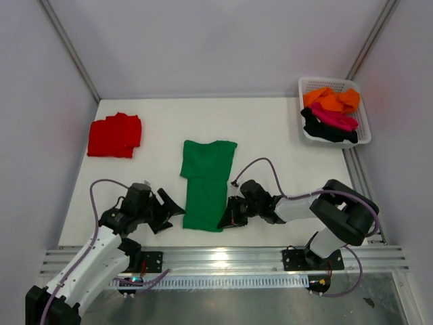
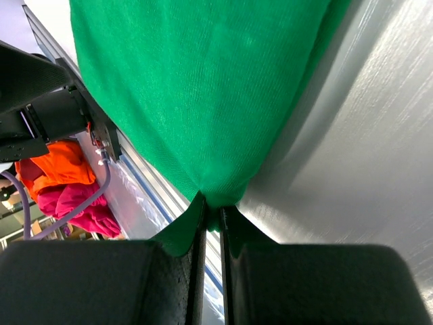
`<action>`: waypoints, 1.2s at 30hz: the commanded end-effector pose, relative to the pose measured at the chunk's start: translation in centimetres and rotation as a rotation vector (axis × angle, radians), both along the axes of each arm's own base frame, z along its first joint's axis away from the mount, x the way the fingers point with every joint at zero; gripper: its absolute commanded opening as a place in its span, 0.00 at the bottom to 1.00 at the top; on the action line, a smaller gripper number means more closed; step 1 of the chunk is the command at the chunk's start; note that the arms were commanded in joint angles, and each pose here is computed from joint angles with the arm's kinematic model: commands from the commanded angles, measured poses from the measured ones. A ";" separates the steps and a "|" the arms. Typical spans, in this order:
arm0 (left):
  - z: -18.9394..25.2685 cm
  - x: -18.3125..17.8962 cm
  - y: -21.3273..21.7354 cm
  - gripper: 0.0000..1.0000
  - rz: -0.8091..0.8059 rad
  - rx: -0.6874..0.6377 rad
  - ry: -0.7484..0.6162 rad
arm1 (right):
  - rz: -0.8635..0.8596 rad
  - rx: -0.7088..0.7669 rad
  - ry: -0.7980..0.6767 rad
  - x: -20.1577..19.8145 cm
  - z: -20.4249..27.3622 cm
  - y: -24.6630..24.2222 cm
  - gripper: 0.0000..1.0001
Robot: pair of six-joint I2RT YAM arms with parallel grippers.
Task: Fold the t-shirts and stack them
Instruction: Grab one side of the 2/3 rectangular tshirt with both arms
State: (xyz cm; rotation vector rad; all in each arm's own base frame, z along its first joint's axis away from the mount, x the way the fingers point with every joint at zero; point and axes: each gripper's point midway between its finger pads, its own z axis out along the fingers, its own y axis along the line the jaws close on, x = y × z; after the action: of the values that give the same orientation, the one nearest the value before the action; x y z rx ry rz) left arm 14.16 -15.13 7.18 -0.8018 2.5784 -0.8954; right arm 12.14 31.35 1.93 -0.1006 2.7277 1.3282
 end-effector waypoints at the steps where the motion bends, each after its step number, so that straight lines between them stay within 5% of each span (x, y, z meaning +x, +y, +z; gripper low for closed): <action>1: -0.9 -0.8 0.5 0.77 0.021 0.024 0.058 | 0.016 -0.008 -0.010 -0.1 0.2 -0.1 0.07; 11: -5.9 -3.3 1.1 0.76 -0.045 0.112 0.273 | -0.002 -0.012 -0.018 0.0 0.5 -0.3 0.07; 27: -7.8 -1.7 -0.4 0.75 -0.051 0.085 0.259 | -0.018 -0.003 -0.009 0.3 0.1 0.0 0.07; 30: -7.8 -1.6 -0.6 0.62 -0.061 0.081 0.257 | -0.018 -0.002 -0.010 0.4 0.2 0.1 0.07; 31: -7.8 -1.5 -0.6 0.33 -0.066 0.081 0.250 | -0.019 -0.004 -0.009 0.4 0.1 0.1 0.07; 34: -7.9 -1.5 -0.7 0.00 -0.076 0.080 0.248 | -0.023 -0.006 -0.008 0.4 0.1 0.0 0.07; 36: -8.0 -1.5 -0.7 0.00 -0.082 0.086 0.251 | -0.023 -0.006 -0.011 0.4 0.2 0.0 0.07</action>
State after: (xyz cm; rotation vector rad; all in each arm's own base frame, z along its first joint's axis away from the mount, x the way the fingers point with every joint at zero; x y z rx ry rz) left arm 13.01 -17.39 1.05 -0.8597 2.8485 -0.8880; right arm 12.08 31.14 2.02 -0.0798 2.7387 1.3151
